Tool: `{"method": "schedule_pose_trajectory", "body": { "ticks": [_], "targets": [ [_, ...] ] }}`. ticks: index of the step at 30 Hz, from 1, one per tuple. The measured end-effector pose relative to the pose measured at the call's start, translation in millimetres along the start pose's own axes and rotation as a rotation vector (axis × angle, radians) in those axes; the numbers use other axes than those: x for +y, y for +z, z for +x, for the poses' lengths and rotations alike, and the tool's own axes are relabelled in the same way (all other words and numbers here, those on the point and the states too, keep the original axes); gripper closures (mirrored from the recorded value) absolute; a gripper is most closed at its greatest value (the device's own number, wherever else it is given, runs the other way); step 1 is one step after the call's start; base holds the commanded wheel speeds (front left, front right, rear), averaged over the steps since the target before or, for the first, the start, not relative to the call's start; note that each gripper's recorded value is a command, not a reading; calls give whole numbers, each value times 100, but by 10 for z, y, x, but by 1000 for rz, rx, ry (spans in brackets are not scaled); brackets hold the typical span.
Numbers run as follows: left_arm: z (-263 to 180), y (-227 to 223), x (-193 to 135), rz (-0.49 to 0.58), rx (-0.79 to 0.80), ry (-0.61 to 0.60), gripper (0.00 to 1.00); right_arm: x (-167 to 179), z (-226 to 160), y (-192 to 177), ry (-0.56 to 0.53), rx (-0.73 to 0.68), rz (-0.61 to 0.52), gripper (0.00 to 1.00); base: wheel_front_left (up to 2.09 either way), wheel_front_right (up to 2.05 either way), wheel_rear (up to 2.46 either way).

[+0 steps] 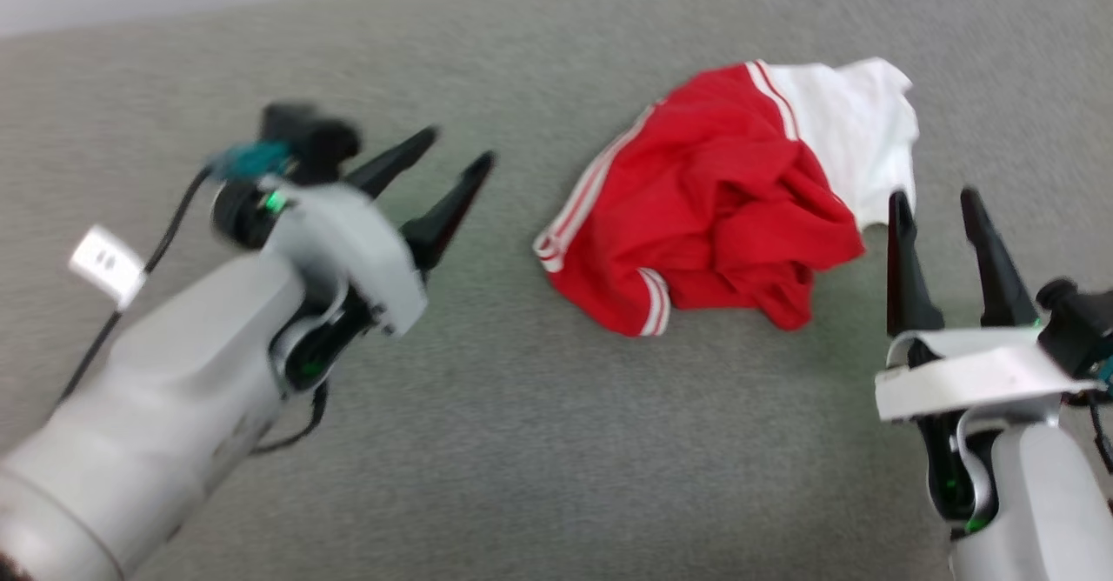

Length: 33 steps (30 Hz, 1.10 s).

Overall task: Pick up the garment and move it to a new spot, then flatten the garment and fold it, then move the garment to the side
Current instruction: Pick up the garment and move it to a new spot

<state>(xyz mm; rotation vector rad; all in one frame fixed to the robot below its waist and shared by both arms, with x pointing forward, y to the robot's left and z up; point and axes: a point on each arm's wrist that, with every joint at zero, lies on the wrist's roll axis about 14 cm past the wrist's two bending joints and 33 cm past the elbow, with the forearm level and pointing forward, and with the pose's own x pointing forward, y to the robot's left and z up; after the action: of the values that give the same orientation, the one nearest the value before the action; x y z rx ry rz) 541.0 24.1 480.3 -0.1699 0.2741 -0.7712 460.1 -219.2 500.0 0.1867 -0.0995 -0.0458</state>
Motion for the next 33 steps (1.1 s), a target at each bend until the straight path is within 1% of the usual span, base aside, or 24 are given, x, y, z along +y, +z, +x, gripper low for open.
{"method": "schedule_pose_trajectory", "body": {
  "ticks": [1, 4, 6, 9, 15, 19, 24, 27, 30, 33],
  "targets": [
    [-97, -12, 102, -33, -14, 47, 0, 24, -21, -30, 5, 10, -2, 0, 0, 0, 0],
    [-453, -165, 398, -68, -3, 182, 0, 112, -59, -67, 27, 25, -8, 0, 0, 0, 0],
    [-660, -198, 506, -119, -30, 255, 0, 146, -82, -65, 34, 25, -2, 0, 0, 0, 0],
    [-955, -182, 633, -169, -90, 348, 0, 146, -151, -132, 37, 47, -2, 0, 0, 0, 0],
    [-1746, -235, 944, -163, -159, 552, 0, 274, -206, -209, 81, 82, -2, 0, 0, 0, 0],
    [-2191, -241, 994, -133, -204, 643, 0, 347, -225, -149, 110, 77, -18, 0, 0, 0, 0],
    [-2661, -188, 983, -79, -281, 775, 0, 296, -290, -42, 107, 64, -36, 0, 0, 0, 0],
    [-2887, -230, 891, -46, -306, 834, 0, 239, -374, 5, 95, 61, -43, 0, 0, 0, 0],
    [-3067, -176, 790, 15, -341, 883, 0, 155, -467, 56, 77, 57, -53, 0, 0, 0, 0],
    [-3135, -121, 638, 74, -365, 885, 0, 95, -529, 154, 64, 40, -56, 0, 0, 0, 0]
  ]
}}
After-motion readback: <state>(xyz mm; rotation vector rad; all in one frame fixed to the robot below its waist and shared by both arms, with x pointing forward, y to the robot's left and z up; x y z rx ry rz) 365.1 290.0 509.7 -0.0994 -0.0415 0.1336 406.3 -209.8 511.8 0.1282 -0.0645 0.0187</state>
